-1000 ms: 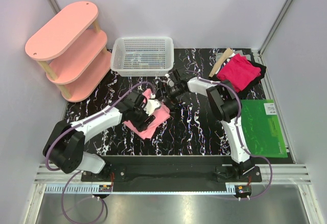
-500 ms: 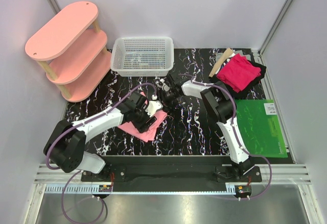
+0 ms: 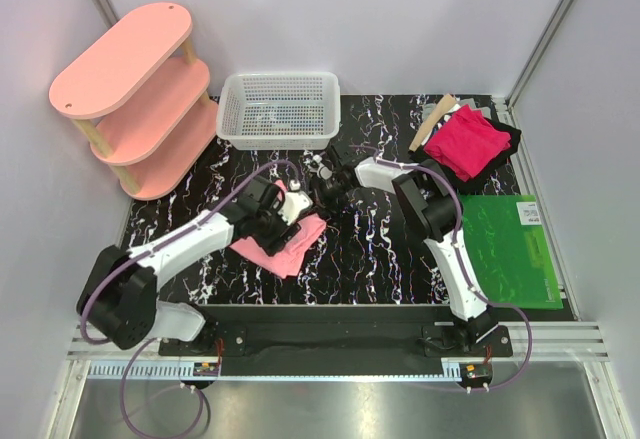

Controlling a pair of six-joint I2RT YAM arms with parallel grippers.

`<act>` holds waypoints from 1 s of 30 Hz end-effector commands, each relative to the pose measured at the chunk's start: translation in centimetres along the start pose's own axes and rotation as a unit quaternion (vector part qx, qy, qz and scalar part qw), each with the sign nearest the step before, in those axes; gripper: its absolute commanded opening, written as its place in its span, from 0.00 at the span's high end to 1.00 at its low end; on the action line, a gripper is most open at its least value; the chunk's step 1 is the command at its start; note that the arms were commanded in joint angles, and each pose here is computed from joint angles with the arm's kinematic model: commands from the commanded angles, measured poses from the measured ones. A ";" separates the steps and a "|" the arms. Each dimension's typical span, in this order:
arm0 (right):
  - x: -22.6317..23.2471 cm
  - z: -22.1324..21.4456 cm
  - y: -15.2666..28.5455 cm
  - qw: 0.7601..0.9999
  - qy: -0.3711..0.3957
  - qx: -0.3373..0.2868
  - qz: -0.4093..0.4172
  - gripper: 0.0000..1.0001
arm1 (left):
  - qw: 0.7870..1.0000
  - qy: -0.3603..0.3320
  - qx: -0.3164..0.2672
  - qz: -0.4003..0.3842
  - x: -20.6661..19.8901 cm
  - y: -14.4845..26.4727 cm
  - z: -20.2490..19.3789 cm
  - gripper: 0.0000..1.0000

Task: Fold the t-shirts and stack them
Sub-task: Neatly place the folded tshirt to the corner

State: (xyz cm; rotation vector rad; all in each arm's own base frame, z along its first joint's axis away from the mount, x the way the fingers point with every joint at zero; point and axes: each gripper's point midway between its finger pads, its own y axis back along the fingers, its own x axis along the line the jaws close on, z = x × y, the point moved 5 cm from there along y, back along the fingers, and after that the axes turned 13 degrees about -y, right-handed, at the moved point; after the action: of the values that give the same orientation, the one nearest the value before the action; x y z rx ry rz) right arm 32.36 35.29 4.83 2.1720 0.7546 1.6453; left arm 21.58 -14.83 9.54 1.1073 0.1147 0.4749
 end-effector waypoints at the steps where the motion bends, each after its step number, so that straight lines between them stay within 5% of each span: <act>1: 6.5 -0.5 3.8 0.997 0.057 -0.028 0.047 1.00 | 0.991 0.032 -0.082 0.104 5.8 6.3 3.2 0.39; 10: 12.5 1.5 13.2 0.981 0.104 -0.112 0.116 1.00 | 0.967 0.097 -0.123 0.202 11.4 16.6 1.4 0.37; 22: 11.2 6.1 35.4 0.927 0.069 -0.317 0.188 1.00 | 0.967 0.138 -0.101 0.188 9.8 15.1 -2.0 0.37; 30: 8.9 4.5 45.3 0.886 0.049 -0.409 0.211 1.00 | 0.968 0.150 -0.095 0.178 9.5 14.3 -2.7 0.37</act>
State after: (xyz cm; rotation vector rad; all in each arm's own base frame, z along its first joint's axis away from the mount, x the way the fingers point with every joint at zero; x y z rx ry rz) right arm 50.50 6.20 27.29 1.7968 -0.2902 1.6634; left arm 24.72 -3.23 21.81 0.9084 0.1501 0.9546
